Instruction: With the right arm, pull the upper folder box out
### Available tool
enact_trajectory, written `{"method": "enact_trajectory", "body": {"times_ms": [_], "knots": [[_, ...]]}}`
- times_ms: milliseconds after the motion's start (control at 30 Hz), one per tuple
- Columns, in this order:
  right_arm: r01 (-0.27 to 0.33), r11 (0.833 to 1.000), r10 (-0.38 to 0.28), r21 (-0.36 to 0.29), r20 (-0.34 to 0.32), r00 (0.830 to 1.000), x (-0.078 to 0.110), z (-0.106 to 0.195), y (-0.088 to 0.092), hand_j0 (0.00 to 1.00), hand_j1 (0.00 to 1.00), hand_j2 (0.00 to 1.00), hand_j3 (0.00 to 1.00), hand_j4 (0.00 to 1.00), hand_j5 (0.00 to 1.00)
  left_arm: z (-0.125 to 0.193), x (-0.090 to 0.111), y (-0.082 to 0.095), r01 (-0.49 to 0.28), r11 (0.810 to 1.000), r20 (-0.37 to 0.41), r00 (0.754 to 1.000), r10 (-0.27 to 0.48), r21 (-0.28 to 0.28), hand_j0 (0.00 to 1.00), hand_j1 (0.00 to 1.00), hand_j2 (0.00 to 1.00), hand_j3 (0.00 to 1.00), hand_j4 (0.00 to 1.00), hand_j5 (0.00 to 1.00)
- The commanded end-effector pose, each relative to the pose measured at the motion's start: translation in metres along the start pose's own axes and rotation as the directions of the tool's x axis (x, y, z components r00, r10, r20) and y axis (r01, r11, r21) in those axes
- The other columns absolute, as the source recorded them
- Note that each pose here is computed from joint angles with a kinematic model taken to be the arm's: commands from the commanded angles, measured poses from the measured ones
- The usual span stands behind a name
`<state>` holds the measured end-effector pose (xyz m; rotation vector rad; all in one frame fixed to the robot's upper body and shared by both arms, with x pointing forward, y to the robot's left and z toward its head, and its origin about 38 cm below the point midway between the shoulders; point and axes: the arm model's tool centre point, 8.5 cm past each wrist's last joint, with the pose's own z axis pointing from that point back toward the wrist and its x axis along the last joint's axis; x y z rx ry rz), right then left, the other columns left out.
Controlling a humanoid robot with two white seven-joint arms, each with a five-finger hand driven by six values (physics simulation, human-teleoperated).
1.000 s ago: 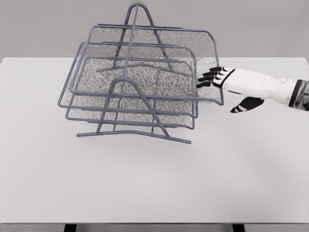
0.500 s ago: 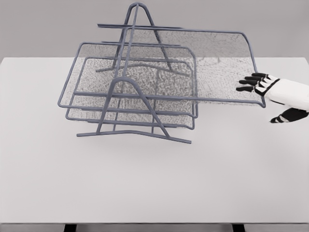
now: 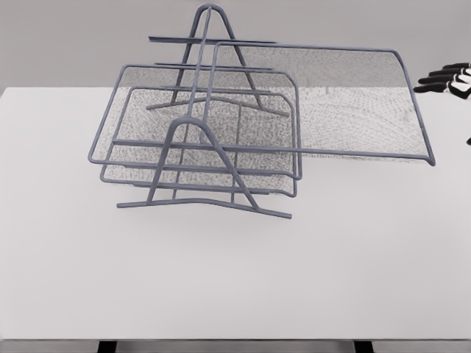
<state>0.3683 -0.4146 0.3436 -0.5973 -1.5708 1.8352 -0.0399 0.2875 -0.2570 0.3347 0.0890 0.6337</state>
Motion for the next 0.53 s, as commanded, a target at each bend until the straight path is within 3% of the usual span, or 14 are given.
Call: {"method": "enact_trajectory", "body": {"times_ms": [0,33,100,200,400,500], "knots": [[0.048,0.998,-0.044,-0.052,0.071,0.996,0.014,-0.004,-0.011,1.00,1.00,1.00,1.00,1.00,1.00,0.000,0.000,0.000,0.001,1.000,0.000,1.000,-0.001,0.000,1.00,1.00,1.00,1.00,1.00,1.00],[0.055,0.996,-0.047,-0.066,0.112,0.993,0.020,-0.014,-0.021,1.00,1.00,1.00,1.00,1.00,1.00,0.000,0.000,0.000,0.001,1.000,0.000,1.000,-0.001,0.000,1.00,1.00,1.00,1.00,1.00,1.00],[0.085,0.996,-0.078,-0.027,0.189,0.979,0.038,-0.071,-0.027,1.00,1.00,1.00,1.00,1.00,1.00,0.000,0.000,0.000,0.001,1.000,0.000,1.000,-0.001,0.000,1.00,1.00,1.00,1.00,1.00,1.00],[0.108,0.994,-0.108,0.008,0.203,0.973,0.042,-0.079,-0.012,1.00,1.00,1.00,1.00,1.00,1.00,0.000,0.000,0.000,-0.001,1.000,0.000,1.000,0.001,0.000,1.00,1.00,1.00,1.00,1.00,1.00],[0.100,0.995,-0.094,-0.009,0.275,0.957,0.053,-0.088,-0.008,1.00,1.00,1.00,1.00,1.00,1.00,0.000,0.003,-0.002,0.001,1.000,0.003,1.000,-0.001,-0.004,1.00,1.00,1.00,1.00,1.00,1.00],[0.098,0.995,-0.095,0.004,0.277,0.956,0.053,-0.087,-0.004,1.00,1.00,1.00,1.00,1.00,1.00,0.000,0.003,-0.002,-0.002,1.000,0.006,1.000,0.002,-0.004,1.00,1.00,1.00,1.00,1.00,1.00]]}}
